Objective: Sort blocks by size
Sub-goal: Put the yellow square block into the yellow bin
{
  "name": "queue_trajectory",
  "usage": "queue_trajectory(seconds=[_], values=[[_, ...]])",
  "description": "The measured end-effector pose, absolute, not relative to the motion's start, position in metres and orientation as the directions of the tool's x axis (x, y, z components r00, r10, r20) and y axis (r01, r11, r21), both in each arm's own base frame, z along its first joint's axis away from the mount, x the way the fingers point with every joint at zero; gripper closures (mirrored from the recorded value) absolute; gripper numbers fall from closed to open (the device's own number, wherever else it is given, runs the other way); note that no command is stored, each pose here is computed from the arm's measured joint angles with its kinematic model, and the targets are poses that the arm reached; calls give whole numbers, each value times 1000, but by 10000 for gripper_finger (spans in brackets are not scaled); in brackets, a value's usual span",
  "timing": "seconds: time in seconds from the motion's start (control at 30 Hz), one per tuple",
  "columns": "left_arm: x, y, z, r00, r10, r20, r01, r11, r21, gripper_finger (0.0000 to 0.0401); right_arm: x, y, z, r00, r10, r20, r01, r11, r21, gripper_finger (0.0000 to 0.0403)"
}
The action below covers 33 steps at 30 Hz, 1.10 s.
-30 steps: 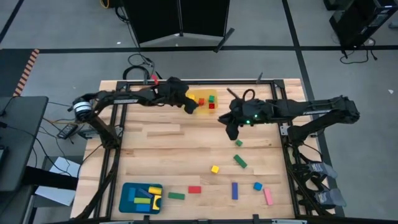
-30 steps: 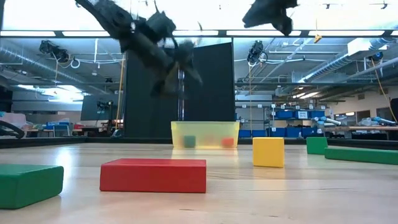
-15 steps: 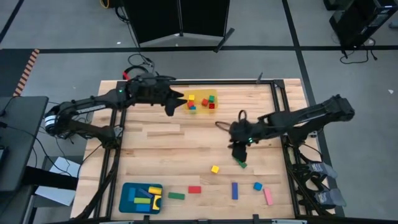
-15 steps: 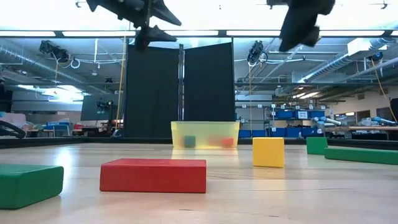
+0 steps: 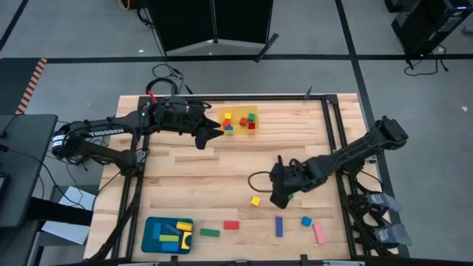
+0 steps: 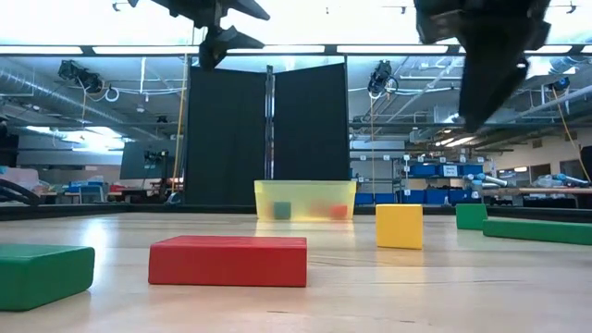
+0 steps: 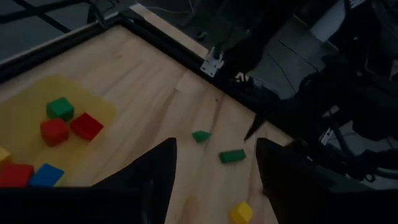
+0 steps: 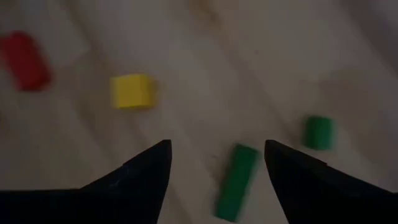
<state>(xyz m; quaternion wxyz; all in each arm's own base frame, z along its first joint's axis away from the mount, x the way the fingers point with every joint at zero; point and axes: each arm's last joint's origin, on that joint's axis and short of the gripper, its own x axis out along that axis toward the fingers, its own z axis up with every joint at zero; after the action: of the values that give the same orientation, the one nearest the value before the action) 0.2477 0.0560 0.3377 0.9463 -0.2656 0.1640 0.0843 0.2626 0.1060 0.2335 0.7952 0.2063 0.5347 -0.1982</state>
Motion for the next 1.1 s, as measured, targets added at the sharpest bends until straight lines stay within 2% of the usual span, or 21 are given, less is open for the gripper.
queue_trajectory(seconds=[0.1, 0.33, 0.47, 0.53, 0.67, 0.8, 0.93, 1.1], values=[[249, 52, 337, 930, 56, -364, -237, 848, -474, 174, 254, 112, 224, 329, -114, -938, 575, 812, 103, 139], [250, 41, 335, 926, 14, -377, -201, 865, -460, 174, 242, 124, 191, 339, -24, -940, 635, 743, 210, 154], [250, 34, 332, 912, -13, -410, -191, 870, -454, 174, 256, 134, 201, 477, 54, -877, 492, 810, 318, 156], [250, 32, 332, 913, -18, -407, -184, 873, -452, 174, 260, 136, 204, 508, 71, -858, 423, 848, 320, 154], [250, 32, 332, 913, -4, -408, -196, 873, -446, 174, 267, 134, 198, 504, 68, -861, 363, 888, 282, 146], [250, 30, 332, 912, -9, -411, -197, 869, -455, 174, 277, 135, 195, 539, 101, -836, 341, 882, 326, 133], [250, 25, 330, 900, -29, -434, -194, 866, -460, 174, 290, 140, 190, 522, 108, -846, 328, 890, 316, 125], [248, 18, 326, 879, -55, -473, -190, 871, -453, 174, 308, 146, 181, 513, 63, -856, 332, 905, 266, 124]])
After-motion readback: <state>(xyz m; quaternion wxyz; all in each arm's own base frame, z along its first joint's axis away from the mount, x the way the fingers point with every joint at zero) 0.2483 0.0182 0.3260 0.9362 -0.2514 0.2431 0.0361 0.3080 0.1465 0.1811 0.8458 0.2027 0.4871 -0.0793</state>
